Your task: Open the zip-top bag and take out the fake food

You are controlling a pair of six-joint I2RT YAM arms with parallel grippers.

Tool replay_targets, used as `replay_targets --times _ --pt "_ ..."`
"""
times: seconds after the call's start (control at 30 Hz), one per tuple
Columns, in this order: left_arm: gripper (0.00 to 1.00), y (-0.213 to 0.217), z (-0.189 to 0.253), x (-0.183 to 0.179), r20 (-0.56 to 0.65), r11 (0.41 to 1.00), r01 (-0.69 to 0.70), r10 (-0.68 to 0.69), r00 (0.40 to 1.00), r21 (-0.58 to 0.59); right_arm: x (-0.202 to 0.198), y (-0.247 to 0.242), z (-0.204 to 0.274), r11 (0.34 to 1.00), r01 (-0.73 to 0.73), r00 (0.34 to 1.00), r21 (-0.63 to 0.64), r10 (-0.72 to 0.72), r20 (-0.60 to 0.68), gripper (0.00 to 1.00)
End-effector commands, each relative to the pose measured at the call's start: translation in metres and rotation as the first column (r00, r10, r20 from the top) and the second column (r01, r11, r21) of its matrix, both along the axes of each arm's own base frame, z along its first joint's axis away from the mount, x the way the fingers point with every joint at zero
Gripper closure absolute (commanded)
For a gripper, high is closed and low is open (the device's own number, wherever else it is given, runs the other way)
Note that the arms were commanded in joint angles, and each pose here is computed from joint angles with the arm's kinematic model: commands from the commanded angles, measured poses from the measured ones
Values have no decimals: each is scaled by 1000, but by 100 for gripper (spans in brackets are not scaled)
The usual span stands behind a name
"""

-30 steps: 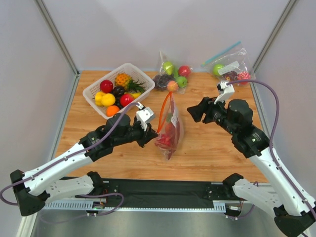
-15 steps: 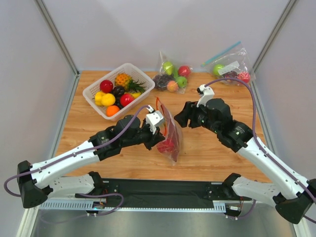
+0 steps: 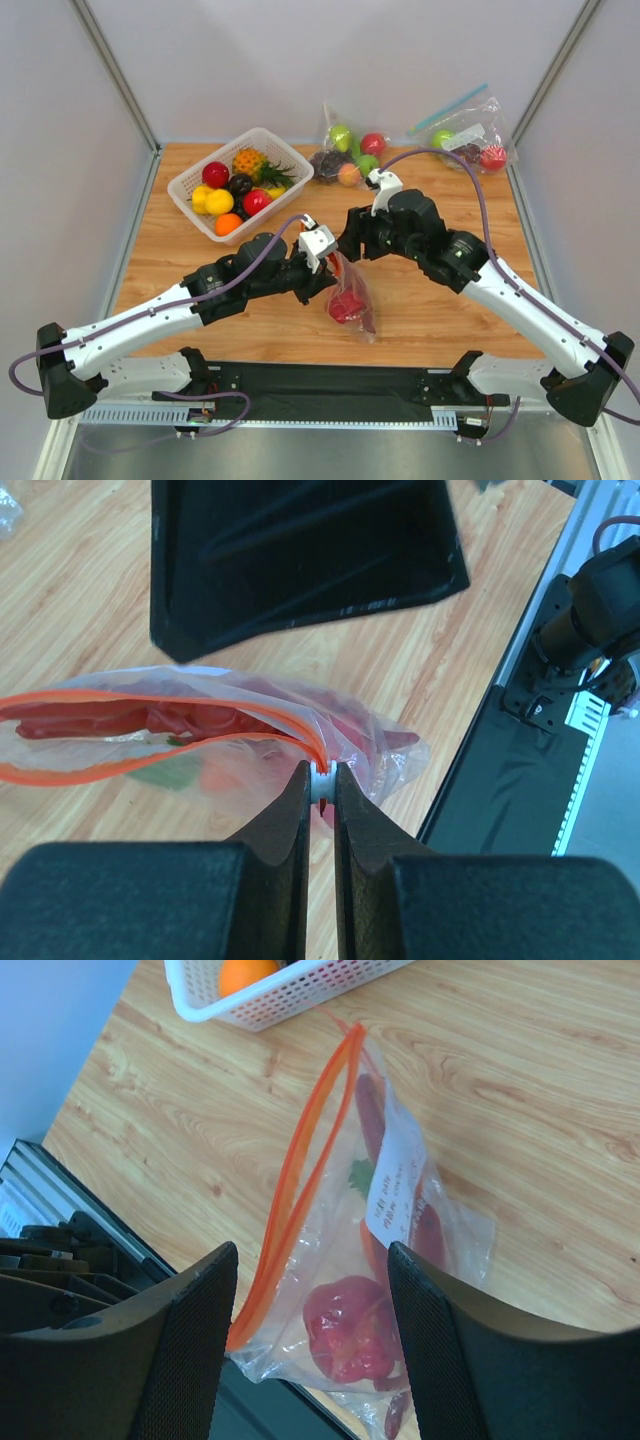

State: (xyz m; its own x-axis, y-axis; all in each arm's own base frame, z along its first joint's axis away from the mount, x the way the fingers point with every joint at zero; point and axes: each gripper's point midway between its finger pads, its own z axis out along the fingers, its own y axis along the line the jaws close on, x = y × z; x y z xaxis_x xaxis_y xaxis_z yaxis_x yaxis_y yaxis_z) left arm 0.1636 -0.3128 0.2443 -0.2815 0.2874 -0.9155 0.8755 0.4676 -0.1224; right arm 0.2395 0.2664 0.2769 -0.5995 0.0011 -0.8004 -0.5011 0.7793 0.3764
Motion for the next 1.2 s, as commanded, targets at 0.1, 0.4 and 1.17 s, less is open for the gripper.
replay_targets --times 0.1,0.4,1.17 --pt "100 -5 22 0 48 999 19 -17 999 -41 -15 20 5 988 -154 988 -1 154 -27 36" --pt "100 -6 22 -2 61 999 36 -35 998 -26 -16 27 -17 978 -200 976 -65 193 -96 36" --pt "63 3 24 6 96 997 -72 70 993 15 -4 15 -37 975 -154 987 -162 145 -66 100"
